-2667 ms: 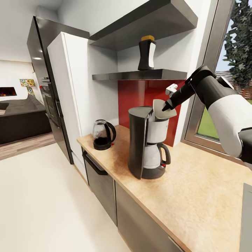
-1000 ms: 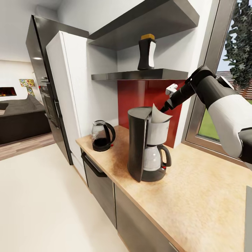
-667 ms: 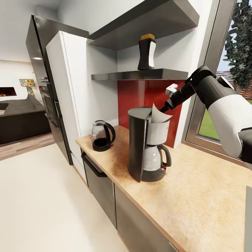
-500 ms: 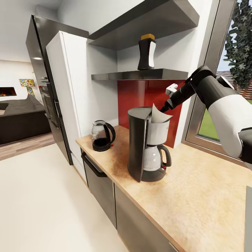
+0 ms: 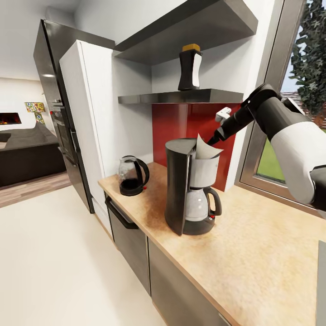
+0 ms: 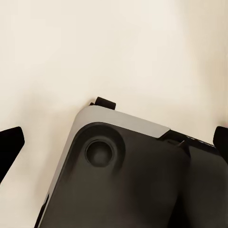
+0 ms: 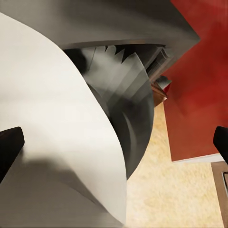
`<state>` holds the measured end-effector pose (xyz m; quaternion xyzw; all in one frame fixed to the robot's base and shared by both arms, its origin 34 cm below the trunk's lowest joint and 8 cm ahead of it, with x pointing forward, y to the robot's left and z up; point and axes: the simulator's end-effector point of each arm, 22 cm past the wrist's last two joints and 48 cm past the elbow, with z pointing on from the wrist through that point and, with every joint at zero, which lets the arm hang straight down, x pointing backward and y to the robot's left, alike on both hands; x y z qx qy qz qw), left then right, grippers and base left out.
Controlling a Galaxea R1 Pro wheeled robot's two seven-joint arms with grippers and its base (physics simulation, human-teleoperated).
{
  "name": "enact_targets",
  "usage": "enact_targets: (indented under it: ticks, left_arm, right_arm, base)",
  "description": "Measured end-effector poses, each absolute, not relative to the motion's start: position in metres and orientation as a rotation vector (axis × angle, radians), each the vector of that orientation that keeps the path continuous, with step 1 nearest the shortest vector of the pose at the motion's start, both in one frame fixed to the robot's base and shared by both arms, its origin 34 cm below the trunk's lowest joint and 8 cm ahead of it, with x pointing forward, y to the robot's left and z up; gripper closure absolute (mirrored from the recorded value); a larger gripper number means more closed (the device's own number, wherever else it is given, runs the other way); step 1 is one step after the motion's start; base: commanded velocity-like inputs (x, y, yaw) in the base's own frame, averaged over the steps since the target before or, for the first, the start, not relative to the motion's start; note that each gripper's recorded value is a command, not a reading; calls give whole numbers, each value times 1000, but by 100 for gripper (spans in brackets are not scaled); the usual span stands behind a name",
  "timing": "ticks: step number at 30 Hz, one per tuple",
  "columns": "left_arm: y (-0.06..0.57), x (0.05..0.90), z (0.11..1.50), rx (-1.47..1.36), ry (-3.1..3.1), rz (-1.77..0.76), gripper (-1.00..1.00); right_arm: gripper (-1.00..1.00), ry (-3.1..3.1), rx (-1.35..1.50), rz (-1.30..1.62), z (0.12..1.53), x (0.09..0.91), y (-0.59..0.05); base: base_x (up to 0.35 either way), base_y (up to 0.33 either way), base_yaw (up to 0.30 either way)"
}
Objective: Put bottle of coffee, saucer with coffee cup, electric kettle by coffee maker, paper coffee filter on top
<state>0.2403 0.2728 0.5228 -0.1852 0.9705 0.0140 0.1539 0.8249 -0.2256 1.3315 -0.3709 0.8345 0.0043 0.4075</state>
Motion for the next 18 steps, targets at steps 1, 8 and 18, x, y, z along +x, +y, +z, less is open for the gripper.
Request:
enact_targets:
  ticks: [1, 8, 18]
  left_arm:
    - [273, 240, 523, -531, 2782, 41, -100]
    - [273, 240, 523, -531, 2782, 40, -100]
    - [273, 240, 523, -532, 2782, 40, -100]
  right_arm:
    - [-100, 2102, -935, 10, 1332, 825, -226]
    - [-100, 2045, -937, -13, 1357, 822, -223]
    - [-100, 2037, -933, -16, 1361, 822, -223]
  base:
    - [0, 0, 0]
    - [0, 0, 0]
    - [0, 0, 0]
